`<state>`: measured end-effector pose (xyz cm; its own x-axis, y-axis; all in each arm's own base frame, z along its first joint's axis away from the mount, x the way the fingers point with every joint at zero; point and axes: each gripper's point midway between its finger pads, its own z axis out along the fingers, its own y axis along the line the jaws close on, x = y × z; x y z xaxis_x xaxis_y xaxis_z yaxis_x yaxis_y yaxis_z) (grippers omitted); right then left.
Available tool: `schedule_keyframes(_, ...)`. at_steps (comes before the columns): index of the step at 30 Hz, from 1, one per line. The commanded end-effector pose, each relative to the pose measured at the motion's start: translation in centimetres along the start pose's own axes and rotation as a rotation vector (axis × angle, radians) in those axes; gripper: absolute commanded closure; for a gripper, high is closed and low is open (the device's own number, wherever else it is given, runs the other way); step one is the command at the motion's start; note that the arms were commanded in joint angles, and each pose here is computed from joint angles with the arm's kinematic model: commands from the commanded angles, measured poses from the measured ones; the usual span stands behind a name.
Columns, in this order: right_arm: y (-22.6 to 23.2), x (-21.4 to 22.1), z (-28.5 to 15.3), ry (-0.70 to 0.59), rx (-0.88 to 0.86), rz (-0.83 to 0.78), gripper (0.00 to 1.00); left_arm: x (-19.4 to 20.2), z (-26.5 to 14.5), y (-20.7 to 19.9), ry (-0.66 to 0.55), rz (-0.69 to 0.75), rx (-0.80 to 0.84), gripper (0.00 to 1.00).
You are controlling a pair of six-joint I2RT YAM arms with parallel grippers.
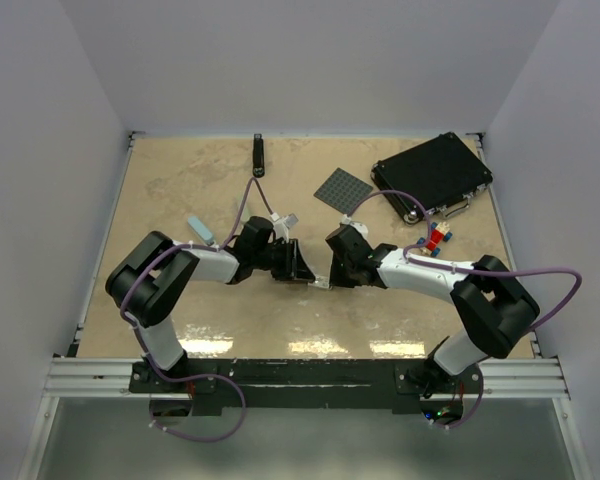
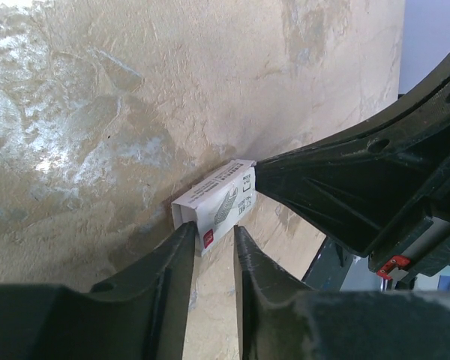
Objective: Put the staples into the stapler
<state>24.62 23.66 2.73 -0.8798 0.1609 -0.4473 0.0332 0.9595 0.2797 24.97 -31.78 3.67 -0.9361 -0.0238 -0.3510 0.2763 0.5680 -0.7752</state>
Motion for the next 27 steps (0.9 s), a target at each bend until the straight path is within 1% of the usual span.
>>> schedule_keyframes(1,0.9,-1.2,-0.2,-0.039,-0.015,0.001,1.00,-0.7,0.2,-1.6,-0.005,0.028,0.044,0.73)
schedule_keyframes(3,0.9,-1.2,-0.2,-0.038,-0.015,0.002,1.00,-0.6,0.3,-1.5,-0.003,0.025,0.042,0.76)
schedule_keyframes(4,1.0,-1.2,-0.2,-0.038,-0.018,-0.001,1.00,-0.6,0.3,-1.5,-0.002,0.024,0.043,0.80)
schedule_keyframes(9,0.9,-1.2,-0.4,-0.037,-0.015,-0.006,1.00,-0.7,0.5,-1.5,-0.003,0.022,0.051,0.94)
schedule_keyframes(10,0.8,-1.3,-0.4,-0.037,-0.012,-0.005,1.00,-0.7,0.5,-1.5,-0.004,0.021,0.052,1.00)
schedule_keyframes(27,-1.5,-0.9,-1.2,-0.018,0.097,-0.050,1.00,-0.7,0.7,-1.4,-0.021,0.028,0.063,1.00)
